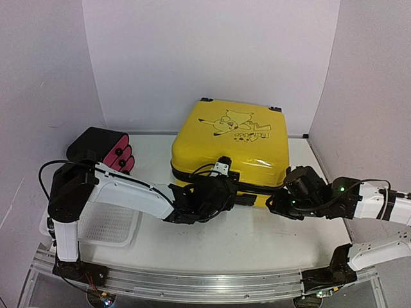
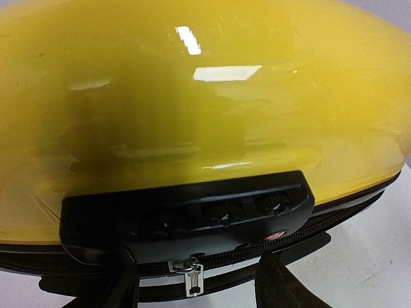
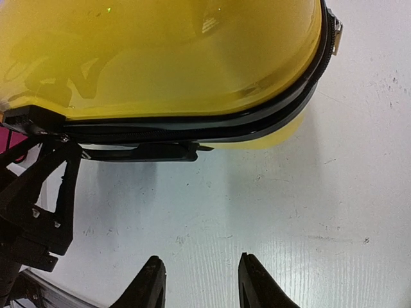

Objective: Open, take out, and arrange the luggage

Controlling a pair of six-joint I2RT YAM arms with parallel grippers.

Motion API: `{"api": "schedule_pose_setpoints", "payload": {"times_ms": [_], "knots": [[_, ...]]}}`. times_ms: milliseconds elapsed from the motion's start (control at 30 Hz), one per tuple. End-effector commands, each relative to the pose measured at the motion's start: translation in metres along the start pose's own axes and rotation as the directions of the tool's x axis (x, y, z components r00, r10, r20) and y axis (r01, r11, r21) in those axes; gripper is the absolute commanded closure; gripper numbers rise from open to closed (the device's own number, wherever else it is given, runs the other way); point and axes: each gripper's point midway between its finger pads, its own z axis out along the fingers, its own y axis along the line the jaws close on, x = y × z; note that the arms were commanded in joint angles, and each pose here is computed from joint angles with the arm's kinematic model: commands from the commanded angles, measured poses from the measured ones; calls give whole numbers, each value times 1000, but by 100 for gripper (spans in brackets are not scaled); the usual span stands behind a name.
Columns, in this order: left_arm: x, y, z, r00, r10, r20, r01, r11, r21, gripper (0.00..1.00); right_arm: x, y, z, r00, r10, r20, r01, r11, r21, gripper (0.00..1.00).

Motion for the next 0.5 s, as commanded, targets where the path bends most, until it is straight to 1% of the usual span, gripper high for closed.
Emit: {"api": "schedule_pose_setpoints", "payload": {"times_ms": [0, 167, 233, 300, 333, 467], "knots": [[-5, 6, 6, 1000, -3, 9, 4, 996, -85, 38, -12, 7, -10, 999, 17, 37, -16, 999, -32, 60], [1, 12, 9, 1000, -2, -6, 1, 993, -119, 43, -11, 2, -12, 999, 18, 43, -17, 999, -31, 60], [3, 18, 6, 1000, 8, -6, -9, 991, -136, 47, -11, 0, -14, 999, 20, 48, -19, 999, -32, 60], [2, 20, 5, 999, 39, -13, -40, 990, -135, 55, -12, -2, -17, 998, 20, 52, -19, 999, -30, 60], [1, 21, 4, 999, 50, -15, -51, 990, -130, 62, -12, -4, -17, 998, 21, 56, -19, 999, -28, 60], [3, 29, 3, 998, 42, -37, -46, 993, -112, 79, -13, -7, -20, 997, 21, 70, -19, 1000, -24, 60]]}}
